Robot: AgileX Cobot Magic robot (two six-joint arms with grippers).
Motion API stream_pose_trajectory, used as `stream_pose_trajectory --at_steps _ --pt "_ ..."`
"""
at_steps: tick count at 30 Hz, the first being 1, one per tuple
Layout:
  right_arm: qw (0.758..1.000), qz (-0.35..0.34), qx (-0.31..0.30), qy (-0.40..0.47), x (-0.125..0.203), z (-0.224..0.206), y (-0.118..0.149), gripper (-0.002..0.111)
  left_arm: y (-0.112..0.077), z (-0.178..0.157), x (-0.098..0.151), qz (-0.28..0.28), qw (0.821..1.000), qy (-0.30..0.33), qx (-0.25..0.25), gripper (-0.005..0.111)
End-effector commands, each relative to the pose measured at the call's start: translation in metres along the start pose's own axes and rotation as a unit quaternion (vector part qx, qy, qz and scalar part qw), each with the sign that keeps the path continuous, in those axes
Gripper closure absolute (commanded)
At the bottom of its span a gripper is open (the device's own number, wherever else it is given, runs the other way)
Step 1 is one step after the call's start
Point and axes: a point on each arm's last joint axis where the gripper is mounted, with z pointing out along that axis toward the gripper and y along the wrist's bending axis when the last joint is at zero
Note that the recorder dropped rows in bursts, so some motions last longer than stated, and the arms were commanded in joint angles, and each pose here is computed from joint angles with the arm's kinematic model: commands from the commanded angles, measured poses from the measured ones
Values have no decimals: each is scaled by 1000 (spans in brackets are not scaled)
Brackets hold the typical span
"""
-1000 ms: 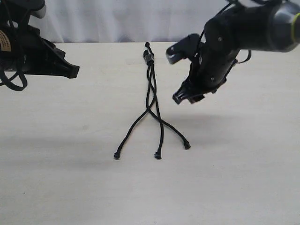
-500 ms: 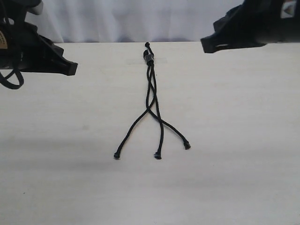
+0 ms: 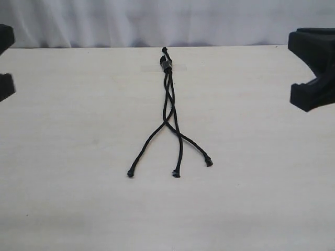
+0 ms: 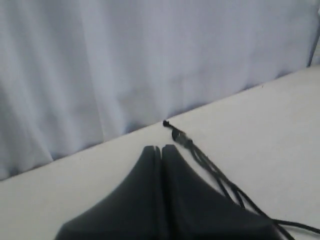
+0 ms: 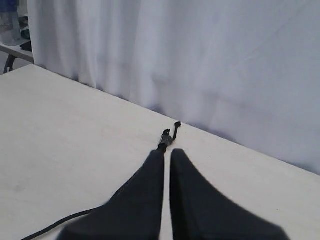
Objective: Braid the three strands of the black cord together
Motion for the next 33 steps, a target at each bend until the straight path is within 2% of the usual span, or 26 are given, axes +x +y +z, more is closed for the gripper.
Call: stream_pose_trajectory --at_steps 1,4,9,17,21,24,30,33 --pt "1000 0 5 -30 -3 -14 -1 104 0 -39 6 -6 997 -73 -2 107" --pt "999 0 7 -47 -6 -23 -2 104 0 -62 5 -6 995 -98 -8 107" --pt "998 1 9 -68 -10 -33 -2 104 1 -95 -3 -5 984 -175 -11 107" --pt "997 1 10 -74 -11 -36 -3 104 1 -123 -5 6 972 -234 -16 107" --pt "997 1 10 -74 -11 -36 -3 104 3 -124 5 21 982 -184 -32 107" --pt "997 1 10 -74 -11 -36 -3 104 7 -131 22 7 987 -138 -77 107" --pt "997 1 10 -74 -11 -37 -3 104 14 -128 49 2 975 -97 -200 107" --pt "997 1 10 -75 -11 -37 -3 104 16 -125 57 -10 971 -82 -226 107"
